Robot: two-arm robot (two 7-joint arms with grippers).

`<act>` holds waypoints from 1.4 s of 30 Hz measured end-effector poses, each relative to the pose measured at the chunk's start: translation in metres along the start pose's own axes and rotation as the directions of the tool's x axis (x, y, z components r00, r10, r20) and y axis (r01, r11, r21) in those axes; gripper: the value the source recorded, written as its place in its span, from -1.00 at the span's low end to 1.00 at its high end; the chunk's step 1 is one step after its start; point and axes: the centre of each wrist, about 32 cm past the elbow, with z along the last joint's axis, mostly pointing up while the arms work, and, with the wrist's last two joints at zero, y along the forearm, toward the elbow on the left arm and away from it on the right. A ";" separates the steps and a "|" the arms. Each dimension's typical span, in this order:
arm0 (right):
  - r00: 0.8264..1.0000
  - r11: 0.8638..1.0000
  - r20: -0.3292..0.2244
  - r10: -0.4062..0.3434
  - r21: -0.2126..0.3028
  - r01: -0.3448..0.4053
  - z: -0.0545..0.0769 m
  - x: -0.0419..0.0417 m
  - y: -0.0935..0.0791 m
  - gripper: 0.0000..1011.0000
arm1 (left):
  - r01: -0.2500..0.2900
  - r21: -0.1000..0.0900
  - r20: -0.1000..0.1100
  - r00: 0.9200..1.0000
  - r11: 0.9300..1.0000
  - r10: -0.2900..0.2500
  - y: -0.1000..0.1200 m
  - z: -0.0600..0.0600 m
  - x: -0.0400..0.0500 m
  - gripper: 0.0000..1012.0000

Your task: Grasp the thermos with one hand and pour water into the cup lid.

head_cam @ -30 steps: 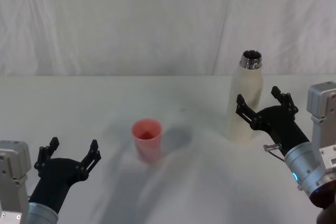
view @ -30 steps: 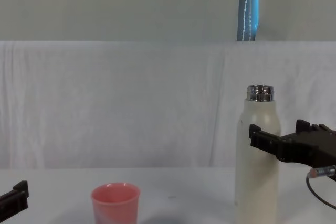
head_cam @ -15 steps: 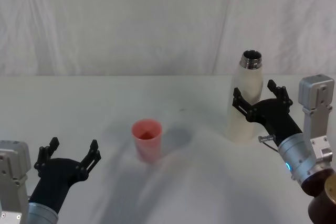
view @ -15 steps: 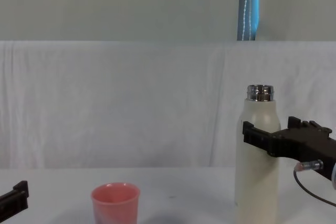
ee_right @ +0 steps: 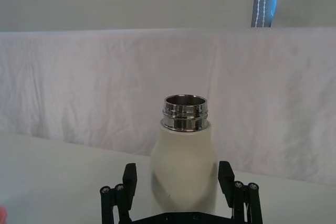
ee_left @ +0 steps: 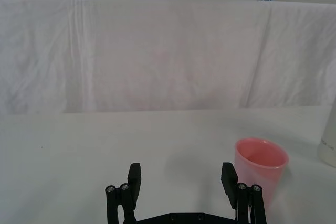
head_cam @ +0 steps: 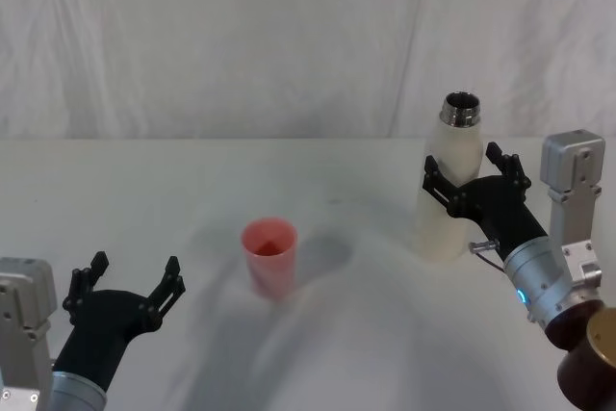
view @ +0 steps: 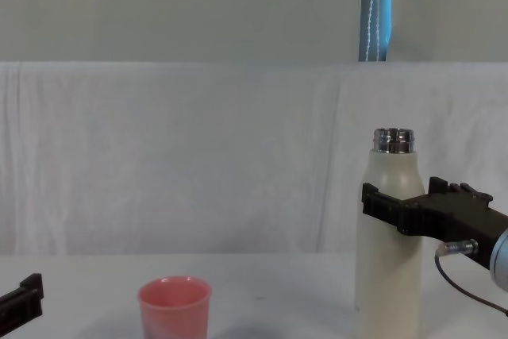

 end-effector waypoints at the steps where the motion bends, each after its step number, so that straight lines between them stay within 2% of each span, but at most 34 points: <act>1: 1.000 1.000 -0.001 -0.001 0.000 0.001 0.000 0.0000 0.000 0.98 | 0.000 0.000 0.000 1.000 1.000 0.000 0.000 0.000 0.0000 0.98; 21: 1.000 1.000 -0.021 -0.012 -0.026 0.011 -0.008 -0.0010 0.009 0.98 | 0.000 0.000 0.000 1.000 1.000 0.000 0.000 0.000 0.0000 0.98; 42: 1.000 0.997 0.007 -0.024 -0.071 0.025 -0.014 0.0002 0.016 0.98 | 0.000 0.000 0.000 1.000 1.000 0.000 0.000 0.000 0.0000 0.98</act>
